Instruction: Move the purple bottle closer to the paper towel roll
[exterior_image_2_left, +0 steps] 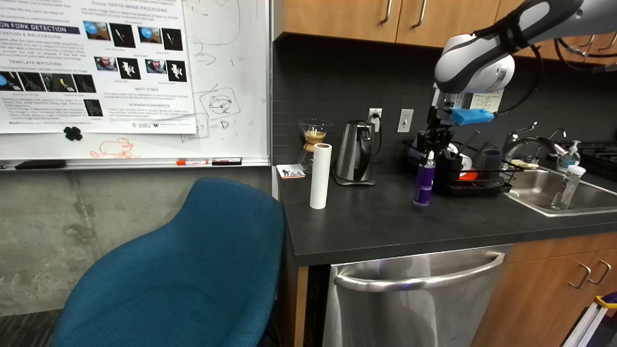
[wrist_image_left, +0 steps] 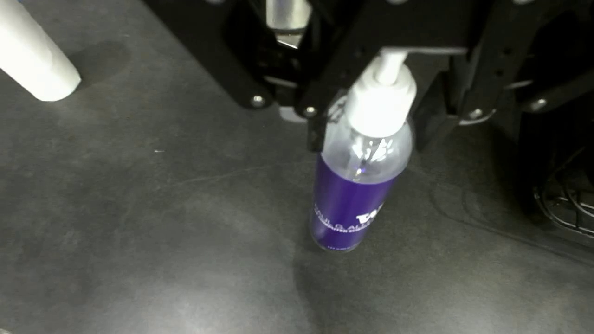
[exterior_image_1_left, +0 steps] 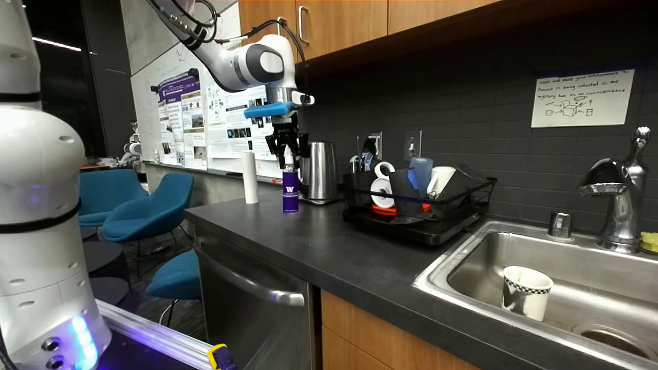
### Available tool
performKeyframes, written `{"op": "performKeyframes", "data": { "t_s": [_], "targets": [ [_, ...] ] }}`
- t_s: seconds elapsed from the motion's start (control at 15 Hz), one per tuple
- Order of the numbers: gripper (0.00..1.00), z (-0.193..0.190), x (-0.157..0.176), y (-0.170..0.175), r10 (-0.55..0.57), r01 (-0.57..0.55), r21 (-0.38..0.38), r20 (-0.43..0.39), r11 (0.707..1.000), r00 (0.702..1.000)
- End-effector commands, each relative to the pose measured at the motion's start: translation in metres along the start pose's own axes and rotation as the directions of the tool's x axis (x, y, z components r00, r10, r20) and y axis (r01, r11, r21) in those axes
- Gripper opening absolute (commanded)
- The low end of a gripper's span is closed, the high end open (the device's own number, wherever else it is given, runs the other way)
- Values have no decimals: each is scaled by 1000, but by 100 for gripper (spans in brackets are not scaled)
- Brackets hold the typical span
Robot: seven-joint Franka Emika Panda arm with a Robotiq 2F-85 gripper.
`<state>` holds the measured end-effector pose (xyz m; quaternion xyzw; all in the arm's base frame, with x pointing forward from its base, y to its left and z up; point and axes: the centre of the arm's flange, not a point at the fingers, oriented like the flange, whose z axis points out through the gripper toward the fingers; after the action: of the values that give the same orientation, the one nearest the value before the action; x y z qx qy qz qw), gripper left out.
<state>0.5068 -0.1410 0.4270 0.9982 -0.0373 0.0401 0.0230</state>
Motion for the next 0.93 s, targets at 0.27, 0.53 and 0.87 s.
{"op": "performKeyframes", "data": {
  "t_s": [0.27,0.53,0.87],
  "targets": [
    [18,1,1,-4,11,-11,5,1,1000,1000],
    [18,10,27,-42,53,-53,3,-32,999,998],
    [18,16,63,-105,63,-63,10,-45,998,997]
  ]
}}
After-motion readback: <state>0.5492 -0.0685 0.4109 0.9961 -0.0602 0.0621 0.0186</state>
